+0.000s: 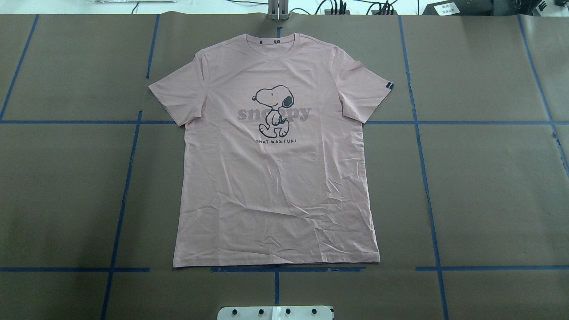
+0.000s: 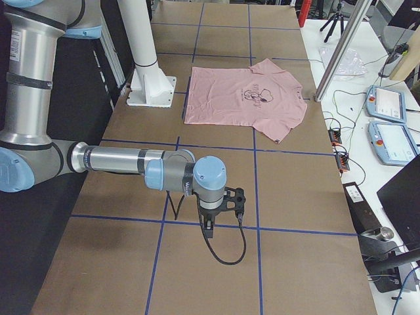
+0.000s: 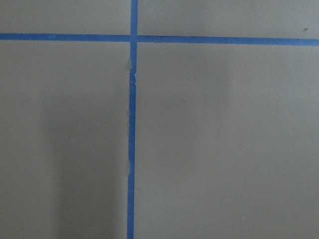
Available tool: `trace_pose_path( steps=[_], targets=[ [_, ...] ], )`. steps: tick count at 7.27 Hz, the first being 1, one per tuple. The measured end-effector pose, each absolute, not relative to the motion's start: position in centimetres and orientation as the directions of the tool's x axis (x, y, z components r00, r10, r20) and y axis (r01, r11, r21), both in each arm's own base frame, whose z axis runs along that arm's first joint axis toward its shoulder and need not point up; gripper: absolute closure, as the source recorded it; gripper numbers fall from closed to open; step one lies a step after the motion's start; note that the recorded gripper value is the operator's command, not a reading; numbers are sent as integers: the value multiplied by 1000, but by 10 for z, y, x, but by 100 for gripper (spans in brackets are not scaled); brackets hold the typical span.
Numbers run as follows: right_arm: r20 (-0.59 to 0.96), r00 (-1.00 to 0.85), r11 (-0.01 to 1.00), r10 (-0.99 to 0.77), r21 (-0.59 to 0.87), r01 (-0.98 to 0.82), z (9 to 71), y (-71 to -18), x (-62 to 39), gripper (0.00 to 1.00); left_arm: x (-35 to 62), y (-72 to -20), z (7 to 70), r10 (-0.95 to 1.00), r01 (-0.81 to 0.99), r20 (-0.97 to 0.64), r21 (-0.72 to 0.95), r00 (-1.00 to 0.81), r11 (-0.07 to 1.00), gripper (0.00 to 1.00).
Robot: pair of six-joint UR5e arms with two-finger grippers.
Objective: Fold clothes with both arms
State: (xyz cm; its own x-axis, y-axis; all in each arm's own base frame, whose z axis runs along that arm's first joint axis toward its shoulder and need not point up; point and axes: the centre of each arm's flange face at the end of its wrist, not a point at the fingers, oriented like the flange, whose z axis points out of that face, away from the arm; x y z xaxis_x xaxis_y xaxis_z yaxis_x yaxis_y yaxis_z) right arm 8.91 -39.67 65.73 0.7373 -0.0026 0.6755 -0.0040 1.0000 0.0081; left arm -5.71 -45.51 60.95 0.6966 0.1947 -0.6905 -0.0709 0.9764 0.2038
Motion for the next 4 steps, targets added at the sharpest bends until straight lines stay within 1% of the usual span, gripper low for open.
trace_pose_path(
  steps=[3,4],
  targets=[
    [676,737,1000,-10,18,-4,654,-399,89,0,-56,-457,607,208,-73,-688,221,695,973,0],
    [674,738,999,-26,41,-3,643,-402,89,0,-56,-457,606,218,-73,-685,235,695,969,0]
  ],
)
